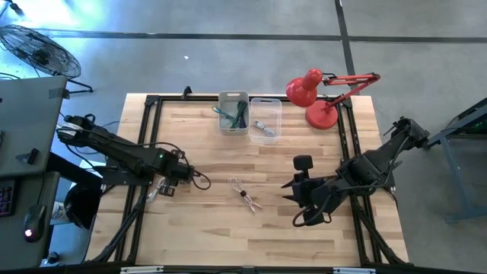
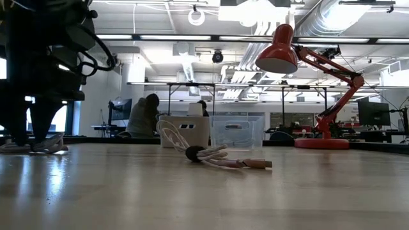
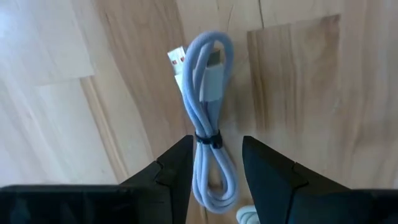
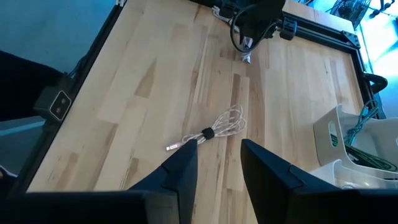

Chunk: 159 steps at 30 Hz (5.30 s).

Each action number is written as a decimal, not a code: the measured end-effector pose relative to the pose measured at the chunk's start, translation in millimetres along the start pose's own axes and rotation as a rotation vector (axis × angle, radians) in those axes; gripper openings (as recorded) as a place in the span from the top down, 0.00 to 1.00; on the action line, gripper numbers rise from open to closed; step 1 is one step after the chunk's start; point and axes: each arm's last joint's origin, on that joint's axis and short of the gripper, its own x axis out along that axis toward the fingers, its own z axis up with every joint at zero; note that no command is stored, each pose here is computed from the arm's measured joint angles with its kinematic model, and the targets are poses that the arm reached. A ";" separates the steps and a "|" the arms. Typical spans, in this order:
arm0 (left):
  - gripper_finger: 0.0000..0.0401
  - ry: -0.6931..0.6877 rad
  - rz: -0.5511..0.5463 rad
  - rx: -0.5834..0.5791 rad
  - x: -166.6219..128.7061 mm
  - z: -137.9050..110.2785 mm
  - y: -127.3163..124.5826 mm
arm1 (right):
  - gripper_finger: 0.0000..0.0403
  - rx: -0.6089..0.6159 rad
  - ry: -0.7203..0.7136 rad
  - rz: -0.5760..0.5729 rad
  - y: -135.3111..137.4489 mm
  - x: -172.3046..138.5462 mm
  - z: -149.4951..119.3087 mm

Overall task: Pick & Place USB Port
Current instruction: Put the purple charger cable into the transparent bin

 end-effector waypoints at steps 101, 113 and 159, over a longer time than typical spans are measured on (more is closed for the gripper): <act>0.94 -1.524 0.287 0.527 -164.0 107.9 41.5 | 0.48 -0.330 -0.309 -0.203 -49.8 68.1 52.0; 0.95 -1.519 0.295 0.548 -158.7 113.8 40.6 | 0.48 -0.318 -0.334 -0.180 -54.1 68.9 53.9; 0.95 -1.531 0.294 0.588 -149.3 125.0 40.1 | 0.65 -0.219 -0.442 0.067 -84.3 81.8 57.5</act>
